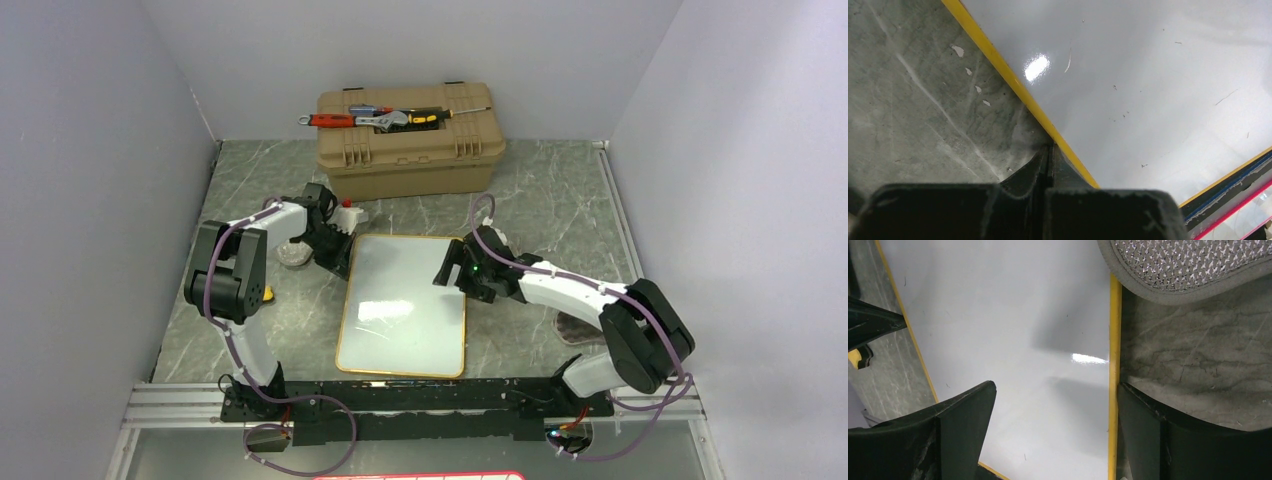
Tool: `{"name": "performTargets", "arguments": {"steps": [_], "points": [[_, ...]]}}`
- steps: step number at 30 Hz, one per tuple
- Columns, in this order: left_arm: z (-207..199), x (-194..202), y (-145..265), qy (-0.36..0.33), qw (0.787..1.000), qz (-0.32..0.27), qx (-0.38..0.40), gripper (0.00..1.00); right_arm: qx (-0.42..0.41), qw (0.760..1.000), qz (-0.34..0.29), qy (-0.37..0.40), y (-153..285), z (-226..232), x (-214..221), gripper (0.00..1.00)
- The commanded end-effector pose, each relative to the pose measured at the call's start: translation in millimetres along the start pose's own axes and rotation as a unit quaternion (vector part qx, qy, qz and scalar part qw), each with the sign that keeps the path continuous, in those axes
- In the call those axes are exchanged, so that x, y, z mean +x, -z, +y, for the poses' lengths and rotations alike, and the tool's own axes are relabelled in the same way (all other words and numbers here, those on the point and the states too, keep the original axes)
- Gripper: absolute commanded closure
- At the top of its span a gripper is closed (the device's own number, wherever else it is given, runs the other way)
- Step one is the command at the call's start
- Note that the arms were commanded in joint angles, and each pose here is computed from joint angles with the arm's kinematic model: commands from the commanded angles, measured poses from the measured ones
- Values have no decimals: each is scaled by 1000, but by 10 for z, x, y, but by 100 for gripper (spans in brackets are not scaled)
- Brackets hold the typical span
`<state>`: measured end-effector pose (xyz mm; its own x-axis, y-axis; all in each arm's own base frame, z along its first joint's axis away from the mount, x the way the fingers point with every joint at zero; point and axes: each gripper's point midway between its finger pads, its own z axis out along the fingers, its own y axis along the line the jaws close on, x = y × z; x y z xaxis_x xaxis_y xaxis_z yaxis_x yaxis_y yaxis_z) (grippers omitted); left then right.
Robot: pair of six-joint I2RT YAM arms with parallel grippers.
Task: Erase the whiteboard
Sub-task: Adjust the whiteboard at the center of the board.
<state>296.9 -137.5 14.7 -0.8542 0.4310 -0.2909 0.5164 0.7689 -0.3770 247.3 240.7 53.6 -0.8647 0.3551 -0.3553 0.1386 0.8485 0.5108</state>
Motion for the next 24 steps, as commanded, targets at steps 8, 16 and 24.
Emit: {"name": "performTargets", "arguments": {"steps": [8, 16, 24], "points": [[-519, -60, -419, -58, 996, 13, 69, 97, -353, 934, -56, -16, 1046, 1787, -442, 9], [-698, -166, -556, -69, 993, 22, 92, 97, -339, 939, -49, -39, 984, 1570, -328, 10], [-979, -253, -763, -94, 987, 40, 123, 97, -332, 938, -60, -80, 981, 1288, -244, 10]]}}
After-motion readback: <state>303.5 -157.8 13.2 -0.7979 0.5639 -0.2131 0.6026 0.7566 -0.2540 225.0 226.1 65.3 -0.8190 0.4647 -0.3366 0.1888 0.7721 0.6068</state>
